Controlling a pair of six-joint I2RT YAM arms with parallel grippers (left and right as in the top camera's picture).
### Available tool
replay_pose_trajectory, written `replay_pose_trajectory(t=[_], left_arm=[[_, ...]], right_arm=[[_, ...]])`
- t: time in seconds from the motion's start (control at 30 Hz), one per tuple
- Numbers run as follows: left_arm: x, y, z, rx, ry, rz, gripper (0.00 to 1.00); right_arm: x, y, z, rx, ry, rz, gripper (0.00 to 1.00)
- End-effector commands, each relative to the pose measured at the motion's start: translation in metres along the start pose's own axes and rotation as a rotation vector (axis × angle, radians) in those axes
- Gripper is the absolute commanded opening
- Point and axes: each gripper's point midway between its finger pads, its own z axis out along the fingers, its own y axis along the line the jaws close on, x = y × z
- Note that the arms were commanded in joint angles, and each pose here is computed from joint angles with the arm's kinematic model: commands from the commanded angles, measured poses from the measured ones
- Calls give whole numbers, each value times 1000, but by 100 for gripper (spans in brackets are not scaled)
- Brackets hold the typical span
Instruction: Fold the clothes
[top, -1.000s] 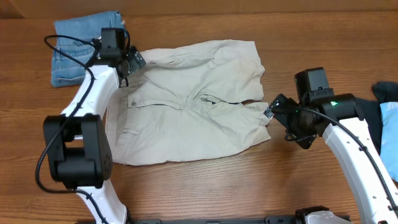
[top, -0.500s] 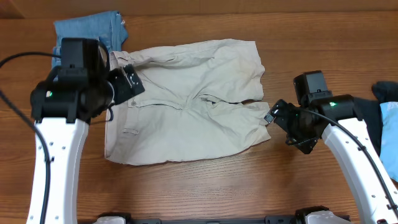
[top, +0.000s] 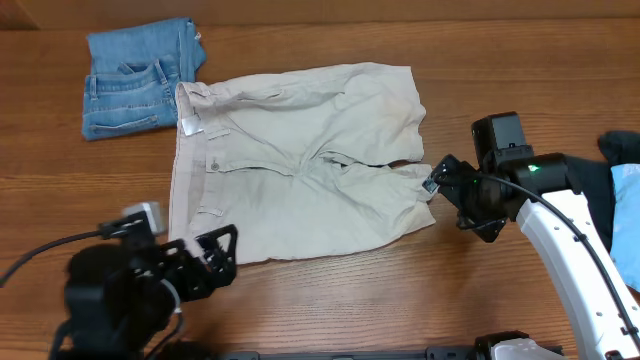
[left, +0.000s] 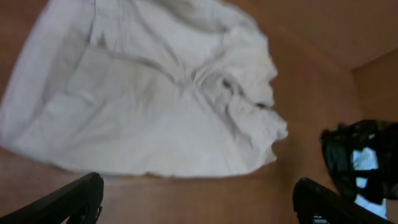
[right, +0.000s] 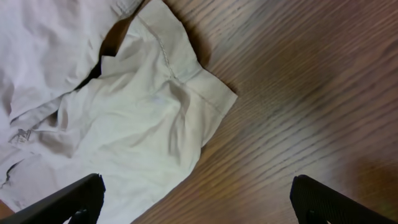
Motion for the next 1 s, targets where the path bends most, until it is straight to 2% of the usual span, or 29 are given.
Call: replay_pose_trajectory(t=[0.0, 0.13, 0.23, 0.33, 0.47, 0.73, 0.97], left_arm=[[37, 23, 41, -5, 128, -136, 100], [60, 50, 78, -42, 181, -171, 100], [77, 66, 93, -94, 238, -271, 100], [87, 90, 103, -228, 257, -428, 100], [99, 108, 118, -343, 324, -524, 100], [120, 127, 137, -461, 455, -572, 100], [127, 135, 146, -518, 476, -656, 100]], right_arm=[[5, -2, 0, 2, 20, -1, 100], [11, -13, 18, 25, 40, 46, 100], [25, -13, 44, -30, 102, 85, 100], [31, -9, 53, -71, 134, 86, 100], [33, -10, 53, -64, 142, 116, 100], [36, -23, 67, -31, 139, 179, 100], [40, -24, 75, -43, 151, 232, 100]])
